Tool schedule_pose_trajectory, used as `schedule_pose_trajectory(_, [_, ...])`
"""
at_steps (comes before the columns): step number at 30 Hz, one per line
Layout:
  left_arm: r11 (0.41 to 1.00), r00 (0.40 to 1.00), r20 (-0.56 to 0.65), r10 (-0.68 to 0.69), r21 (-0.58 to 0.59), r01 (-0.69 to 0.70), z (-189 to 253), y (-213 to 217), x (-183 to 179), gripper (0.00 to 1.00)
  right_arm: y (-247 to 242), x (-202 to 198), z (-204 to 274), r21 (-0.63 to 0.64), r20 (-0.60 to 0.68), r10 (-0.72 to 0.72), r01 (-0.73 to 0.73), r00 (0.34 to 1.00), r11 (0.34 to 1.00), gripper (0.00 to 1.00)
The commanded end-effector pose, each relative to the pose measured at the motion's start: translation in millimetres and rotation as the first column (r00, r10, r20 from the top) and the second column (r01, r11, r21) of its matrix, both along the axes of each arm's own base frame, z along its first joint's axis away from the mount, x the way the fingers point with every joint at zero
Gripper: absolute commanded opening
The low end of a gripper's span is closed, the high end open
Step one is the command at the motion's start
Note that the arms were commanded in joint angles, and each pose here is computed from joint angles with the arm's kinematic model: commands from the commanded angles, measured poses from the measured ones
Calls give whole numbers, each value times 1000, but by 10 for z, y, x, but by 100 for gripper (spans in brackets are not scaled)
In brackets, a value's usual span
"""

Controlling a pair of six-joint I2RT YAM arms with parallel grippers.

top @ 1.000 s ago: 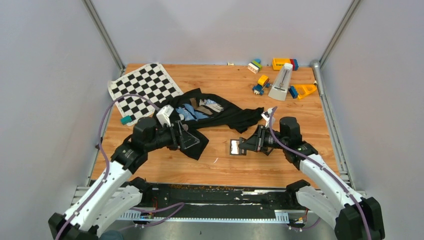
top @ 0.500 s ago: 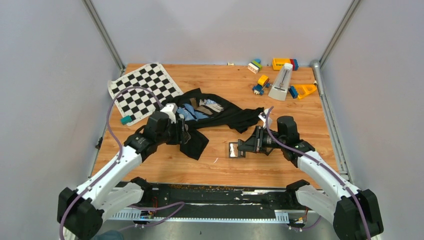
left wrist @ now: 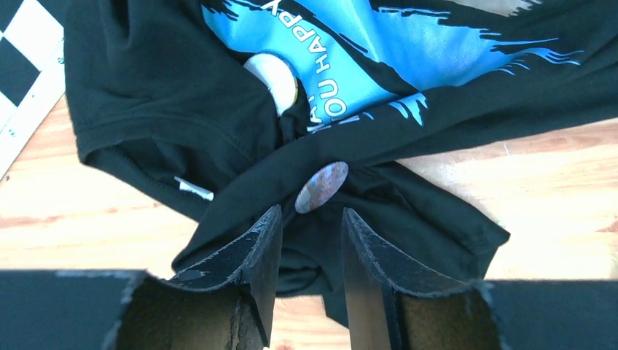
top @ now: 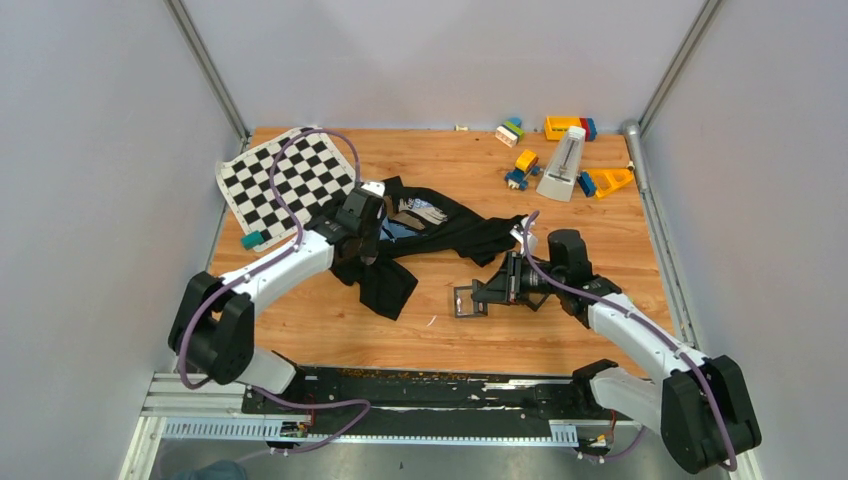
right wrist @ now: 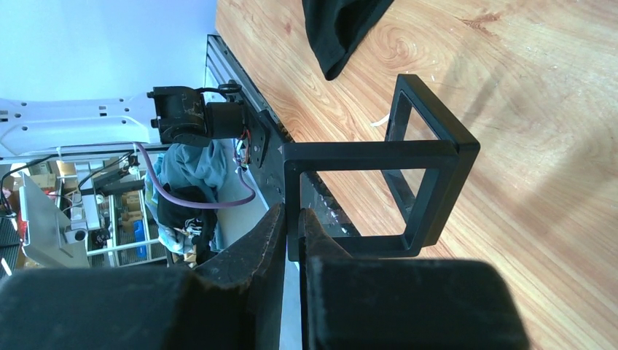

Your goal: Remove the brooch from the garment

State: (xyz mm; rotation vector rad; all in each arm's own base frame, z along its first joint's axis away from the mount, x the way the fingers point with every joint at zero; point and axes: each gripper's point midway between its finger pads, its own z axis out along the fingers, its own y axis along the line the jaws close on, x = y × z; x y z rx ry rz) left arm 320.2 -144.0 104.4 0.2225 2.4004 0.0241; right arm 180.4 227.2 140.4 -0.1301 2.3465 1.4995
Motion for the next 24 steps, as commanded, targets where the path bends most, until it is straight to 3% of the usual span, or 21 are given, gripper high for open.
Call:
schedule_pose_trajectory(1, [999,999,16,-33,-18,34,23,-27,275,45,67,108,216,49,102,34,-39,994,998,0])
schedule_pose_trajectory(8, [995,995,-64,-78,-72,73,-230,-95,357,48,76,104,173,48,81,41,-45,996,998,0])
schedule_pose_trajectory(17, [986,985,-135,-110,-140,91,-366,-128,326,38,85,135,162,45,72,40,-44,997,998,0])
schedule_pose_trajectory(22, [985,981,-163,-104,-155,78,-379,-122,247,20,93,169,158,47,84,36,-40,996,998,0])
schedule_pose_trajectory(24, [980,980,-161,-117,-179,87,-343,-153,203,6,100,180,151,50,82,35,-39,996,998,0])
